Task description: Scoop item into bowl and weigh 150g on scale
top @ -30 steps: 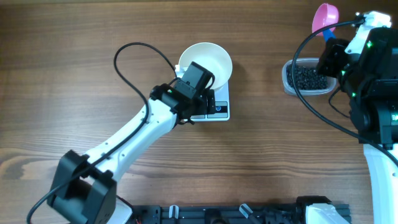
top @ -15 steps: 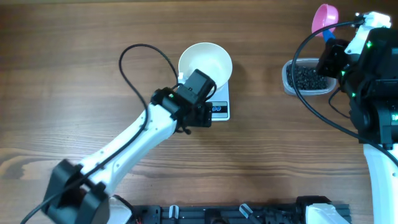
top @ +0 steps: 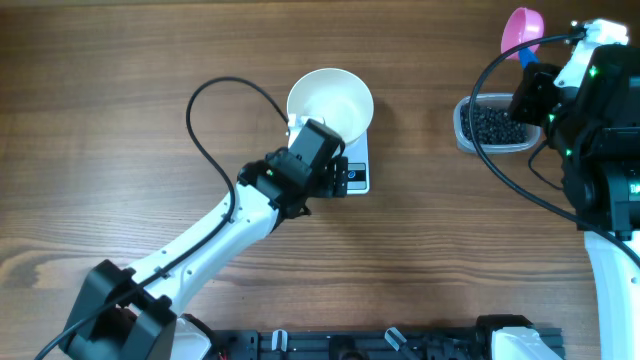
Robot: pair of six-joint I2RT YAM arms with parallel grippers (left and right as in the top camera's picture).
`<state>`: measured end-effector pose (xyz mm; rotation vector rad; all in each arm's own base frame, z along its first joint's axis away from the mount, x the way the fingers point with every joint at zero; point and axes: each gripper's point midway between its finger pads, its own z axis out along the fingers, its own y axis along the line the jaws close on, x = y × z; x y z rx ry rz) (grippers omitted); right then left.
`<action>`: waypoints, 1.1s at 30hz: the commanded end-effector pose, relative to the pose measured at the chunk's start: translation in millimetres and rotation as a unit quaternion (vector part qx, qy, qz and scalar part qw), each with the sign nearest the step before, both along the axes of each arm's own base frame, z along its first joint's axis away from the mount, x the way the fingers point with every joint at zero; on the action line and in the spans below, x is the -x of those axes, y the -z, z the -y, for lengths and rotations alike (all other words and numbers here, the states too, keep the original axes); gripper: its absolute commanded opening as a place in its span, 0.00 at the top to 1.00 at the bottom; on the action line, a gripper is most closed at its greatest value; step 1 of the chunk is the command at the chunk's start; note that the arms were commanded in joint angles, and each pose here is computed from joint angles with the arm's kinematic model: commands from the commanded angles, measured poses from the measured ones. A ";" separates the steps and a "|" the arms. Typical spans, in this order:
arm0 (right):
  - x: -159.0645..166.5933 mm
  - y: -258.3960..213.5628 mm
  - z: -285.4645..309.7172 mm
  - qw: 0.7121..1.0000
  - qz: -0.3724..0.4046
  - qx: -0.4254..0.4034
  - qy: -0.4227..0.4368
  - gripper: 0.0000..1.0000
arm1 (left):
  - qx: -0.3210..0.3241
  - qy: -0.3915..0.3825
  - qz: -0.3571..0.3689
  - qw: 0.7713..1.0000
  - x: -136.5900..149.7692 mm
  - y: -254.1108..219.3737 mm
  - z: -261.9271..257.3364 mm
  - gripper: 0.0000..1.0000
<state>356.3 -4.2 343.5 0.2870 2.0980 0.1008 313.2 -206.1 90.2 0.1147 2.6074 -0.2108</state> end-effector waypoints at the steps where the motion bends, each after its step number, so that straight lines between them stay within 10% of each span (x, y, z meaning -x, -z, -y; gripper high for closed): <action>1: -0.3 -8.7 5.2 1.000 0.010 0.013 0.007 0.96 | -0.025 -0.008 0.006 1.000 1.6 16.1 -11.0 0.00; 33: -1.2 -10.3 5.2 1.000 0.013 0.013 0.007 0.96 | -0.015 -0.044 -0.010 0.999 -5.3 56.8 -6.0 0.00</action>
